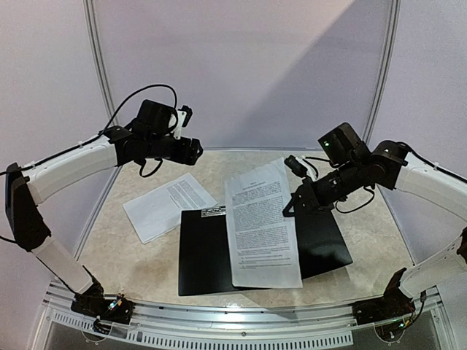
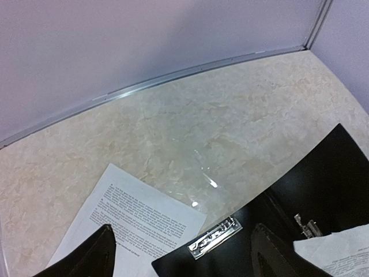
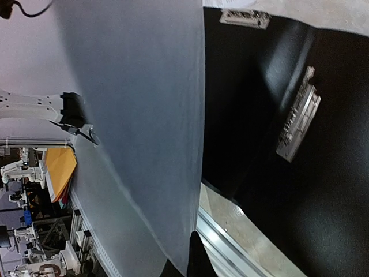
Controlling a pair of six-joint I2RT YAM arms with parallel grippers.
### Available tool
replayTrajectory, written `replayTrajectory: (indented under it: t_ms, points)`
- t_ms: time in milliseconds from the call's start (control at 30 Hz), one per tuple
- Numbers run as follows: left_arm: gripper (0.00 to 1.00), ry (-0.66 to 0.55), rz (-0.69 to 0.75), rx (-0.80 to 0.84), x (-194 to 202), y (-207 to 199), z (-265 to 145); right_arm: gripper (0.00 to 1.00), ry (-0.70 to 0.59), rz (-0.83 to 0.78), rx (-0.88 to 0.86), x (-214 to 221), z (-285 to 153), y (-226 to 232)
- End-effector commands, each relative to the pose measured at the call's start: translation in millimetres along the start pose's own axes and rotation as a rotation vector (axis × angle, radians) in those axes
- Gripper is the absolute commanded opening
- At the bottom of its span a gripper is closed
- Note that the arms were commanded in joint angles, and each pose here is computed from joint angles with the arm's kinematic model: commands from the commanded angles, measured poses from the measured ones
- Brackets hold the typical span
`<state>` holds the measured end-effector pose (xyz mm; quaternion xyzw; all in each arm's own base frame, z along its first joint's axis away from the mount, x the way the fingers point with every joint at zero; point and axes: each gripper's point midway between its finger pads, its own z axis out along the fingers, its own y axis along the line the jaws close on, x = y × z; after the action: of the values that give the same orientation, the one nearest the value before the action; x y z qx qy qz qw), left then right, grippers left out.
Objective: Put the files into the folder
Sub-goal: Place the file in the spring clip on the folder.
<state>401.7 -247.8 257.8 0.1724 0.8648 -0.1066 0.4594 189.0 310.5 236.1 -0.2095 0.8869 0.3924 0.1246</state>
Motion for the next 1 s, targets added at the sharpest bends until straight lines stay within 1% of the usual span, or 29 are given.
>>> replayTrajectory:
  t_ms: [0,167,367,500,600,767,967]
  points:
    - [0.81,-0.01,-0.006,-0.082,7,25,-2,0.0,0.175,0.11,0.191,41,-20,-43]
    - [0.8,-0.017,-0.027,-0.084,25,39,-2,0.0,0.216,0.144,0.428,47,-33,-109]
    - [0.8,0.029,-0.05,-0.05,39,33,11,0.0,0.295,0.124,0.629,49,-29,-161]
    - [0.77,0.067,-0.065,-0.011,49,26,19,0.0,0.298,0.116,0.724,43,-32,-180]
    - [0.76,0.063,-0.061,-0.026,47,29,16,0.0,0.287,0.118,0.748,37,-32,-186]
    - [0.76,0.056,-0.058,-0.034,46,31,16,0.0,0.252,0.103,0.853,24,-44,-202]
    - [0.75,0.059,-0.061,-0.021,47,29,17,0.0,0.226,0.097,0.897,12,-56,-211]
